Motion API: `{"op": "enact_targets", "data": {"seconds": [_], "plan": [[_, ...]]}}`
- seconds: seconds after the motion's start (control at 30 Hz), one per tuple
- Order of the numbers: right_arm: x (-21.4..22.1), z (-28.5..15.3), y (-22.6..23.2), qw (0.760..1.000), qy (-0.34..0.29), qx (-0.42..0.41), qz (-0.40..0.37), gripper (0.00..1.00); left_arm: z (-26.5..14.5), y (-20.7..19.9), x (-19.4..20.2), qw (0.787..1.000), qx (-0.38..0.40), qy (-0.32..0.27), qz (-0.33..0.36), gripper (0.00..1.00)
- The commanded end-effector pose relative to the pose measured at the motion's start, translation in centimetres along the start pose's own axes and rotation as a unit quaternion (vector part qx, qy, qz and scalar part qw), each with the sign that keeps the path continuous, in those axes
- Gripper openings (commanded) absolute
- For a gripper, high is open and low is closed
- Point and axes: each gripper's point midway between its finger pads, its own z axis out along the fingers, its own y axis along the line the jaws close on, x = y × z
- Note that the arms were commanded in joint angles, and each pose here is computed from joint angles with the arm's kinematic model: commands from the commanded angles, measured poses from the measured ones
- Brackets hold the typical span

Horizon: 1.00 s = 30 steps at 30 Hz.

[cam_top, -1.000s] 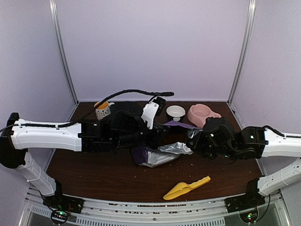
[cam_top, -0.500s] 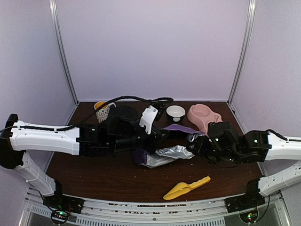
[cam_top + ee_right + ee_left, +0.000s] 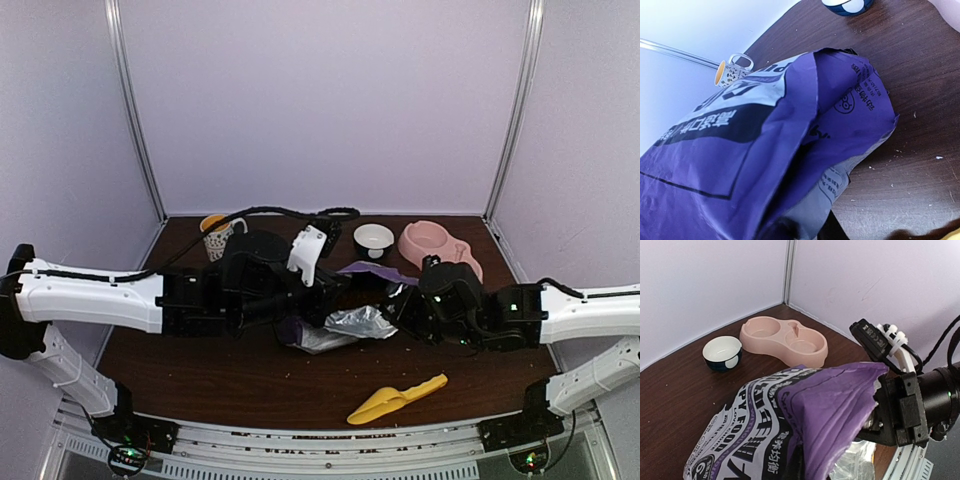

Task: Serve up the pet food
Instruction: Adjust the pet food bag at the center of the board.

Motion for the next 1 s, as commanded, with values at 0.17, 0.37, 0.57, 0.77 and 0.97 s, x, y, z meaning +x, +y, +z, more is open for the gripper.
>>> {"op": "enact_targets", "data": {"seconds": [0.17, 0.37, 0.57, 0.77, 0.97], "plan": [[1.8, 5.9, -3.6, 0.997, 0.027, 0.048, -0.053, 0.11, -2.1, 2.6, 0.9, 0.998, -0.052, -0.001, -0.028, 0.0], [1.5, 7.8, -2.8, 0.993, 0.035, 0.061, -0.093, 0.09, -2.0, 3.3, 2.1, 0.997, -0.07, 0.016, -0.033, 0.0], [2.6, 7.7, -3.6, 0.991, 0.064, 0.065, -0.1, 0.09, -0.8, 3.6, 2.7, 0.995, -0.091, 0.027, -0.037, 0.0], [5.0, 7.3, -8.8, 0.989, 0.092, 0.095, -0.072, 0.09, 0.7, 3.2, 1.8, 0.994, -0.097, 0.018, -0.041, 0.0], [6.9, 7.0, -10.1, 0.986, 0.111, 0.103, -0.067, 0.13, 1.7, 2.4, 0.5, 0.995, -0.089, 0.005, -0.042, 0.0]]}}
